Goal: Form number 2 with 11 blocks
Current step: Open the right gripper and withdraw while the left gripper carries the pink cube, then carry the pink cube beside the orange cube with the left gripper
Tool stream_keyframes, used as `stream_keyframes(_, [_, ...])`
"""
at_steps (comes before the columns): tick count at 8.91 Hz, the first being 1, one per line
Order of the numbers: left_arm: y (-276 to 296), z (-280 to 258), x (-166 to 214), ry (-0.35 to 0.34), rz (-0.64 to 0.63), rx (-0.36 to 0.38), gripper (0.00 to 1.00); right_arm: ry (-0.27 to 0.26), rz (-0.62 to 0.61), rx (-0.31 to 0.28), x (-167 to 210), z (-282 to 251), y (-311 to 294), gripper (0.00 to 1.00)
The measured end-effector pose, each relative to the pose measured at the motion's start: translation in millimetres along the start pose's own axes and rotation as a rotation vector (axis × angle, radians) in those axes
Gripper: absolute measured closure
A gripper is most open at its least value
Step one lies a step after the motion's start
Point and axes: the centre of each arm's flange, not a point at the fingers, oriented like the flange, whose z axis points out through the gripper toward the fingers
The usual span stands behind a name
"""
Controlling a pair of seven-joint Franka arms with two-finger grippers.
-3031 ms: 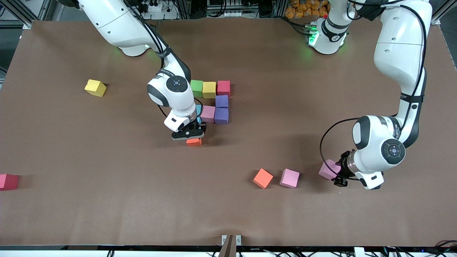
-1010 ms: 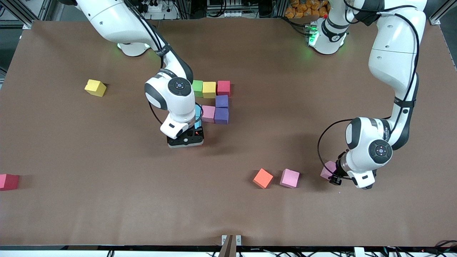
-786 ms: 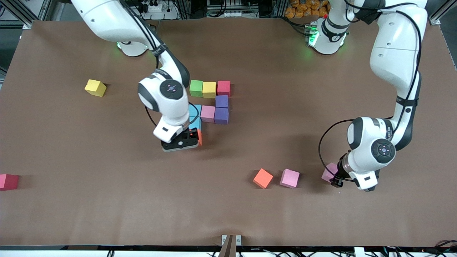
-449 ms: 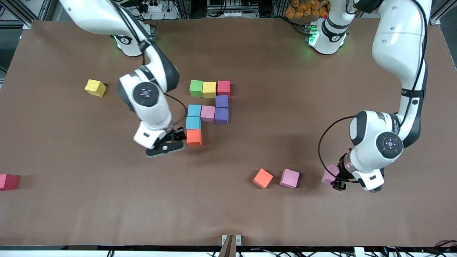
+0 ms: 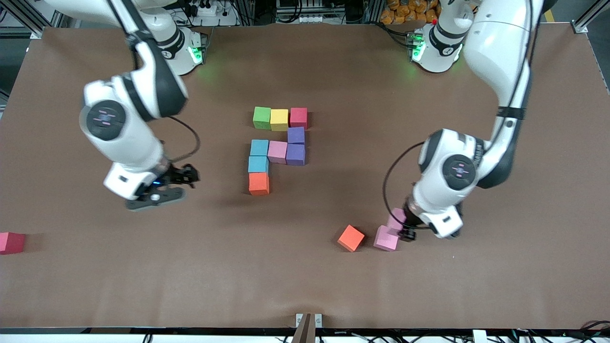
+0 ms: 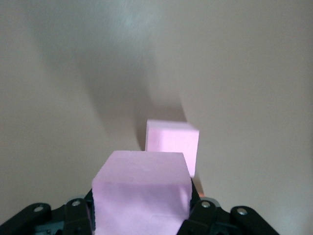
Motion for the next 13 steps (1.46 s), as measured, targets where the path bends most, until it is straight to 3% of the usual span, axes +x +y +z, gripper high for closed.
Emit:
stream_keyframes(2, [-16,1,-64,-0.035,-0.099,0.021,0.35,0.0,0.051,-0.008,-16,-25,44,0.0])
stream_keyframes(5, [-54,16,-163,-0.045,-0.105,0.053,0.35,-0.011,0.103,0.119,-35,-47,81,0.0])
stream_keyframes(6, [-62,23,-186,-0.048,-0.104,0.059,0.35,-0.031,0.11,0.127,-45,-61,82,0.0])
stream_keyframes(10, [-78,58,-245,-0.062,-0.131,0.072,0.35,-0.087,0.184,0.116,-76,-121,84,0.0])
stream_keyframes(13, [-83,74,-266,-0.086,-0.162,0.048,0.35,-0.076,0.193,0.111,-80,-137,74,0.0])
